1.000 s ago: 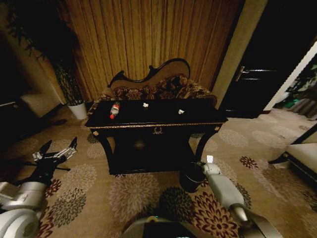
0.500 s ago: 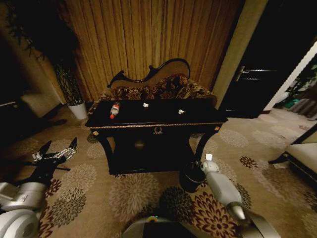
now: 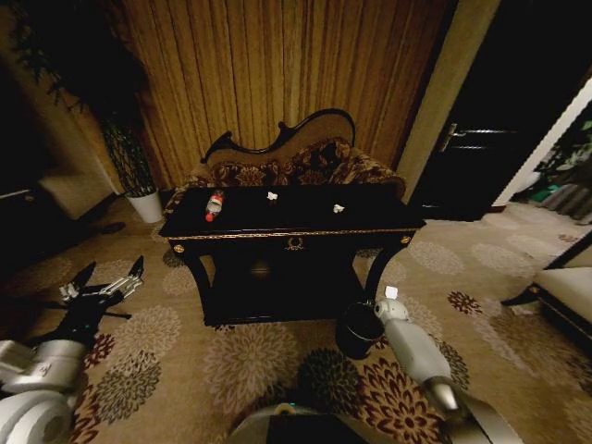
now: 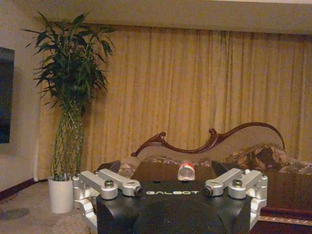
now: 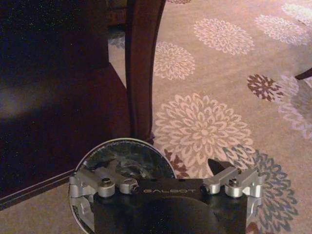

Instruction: Move to the front of the table and place the trash on the table into the trash bin.

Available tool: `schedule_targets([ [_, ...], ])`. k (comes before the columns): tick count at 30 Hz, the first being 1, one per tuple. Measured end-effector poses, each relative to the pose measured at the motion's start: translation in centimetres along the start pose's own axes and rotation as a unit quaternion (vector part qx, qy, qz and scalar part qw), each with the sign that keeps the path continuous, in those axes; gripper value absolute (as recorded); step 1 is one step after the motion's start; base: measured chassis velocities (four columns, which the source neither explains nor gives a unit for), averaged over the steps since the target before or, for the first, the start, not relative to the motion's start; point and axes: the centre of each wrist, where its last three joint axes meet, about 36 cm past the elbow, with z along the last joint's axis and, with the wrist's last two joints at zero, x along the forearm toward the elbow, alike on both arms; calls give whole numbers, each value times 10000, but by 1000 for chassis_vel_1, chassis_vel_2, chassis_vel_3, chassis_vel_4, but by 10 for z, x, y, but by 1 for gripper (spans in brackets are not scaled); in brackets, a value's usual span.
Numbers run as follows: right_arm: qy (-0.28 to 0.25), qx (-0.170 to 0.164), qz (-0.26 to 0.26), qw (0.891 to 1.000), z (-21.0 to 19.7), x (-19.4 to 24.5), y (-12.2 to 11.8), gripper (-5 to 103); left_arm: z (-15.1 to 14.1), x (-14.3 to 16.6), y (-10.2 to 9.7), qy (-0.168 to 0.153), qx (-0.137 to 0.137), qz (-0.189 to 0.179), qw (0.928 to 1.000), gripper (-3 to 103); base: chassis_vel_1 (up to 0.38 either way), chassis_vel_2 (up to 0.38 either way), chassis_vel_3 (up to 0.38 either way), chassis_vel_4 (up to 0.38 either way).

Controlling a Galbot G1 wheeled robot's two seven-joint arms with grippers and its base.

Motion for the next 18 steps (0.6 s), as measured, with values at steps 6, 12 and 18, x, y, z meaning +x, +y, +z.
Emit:
schedule_targets([
  [6, -23, -18, -41, 10000, 1, 3, 0, 100, -1, 0, 0, -8, -12, 9, 10000, 100, 0, 0, 0, 0],
  [12, -103, -17, -83, 9999, 4, 6, -1, 100, 0, 0, 0, -7, 9, 4, 10000, 100, 0, 0, 0, 0],
  [18, -879, -67, -605, 9943, 10, 25, -10, 100, 1, -1, -1, -25, 49, 21, 10000, 100, 0, 0, 0, 0],
])
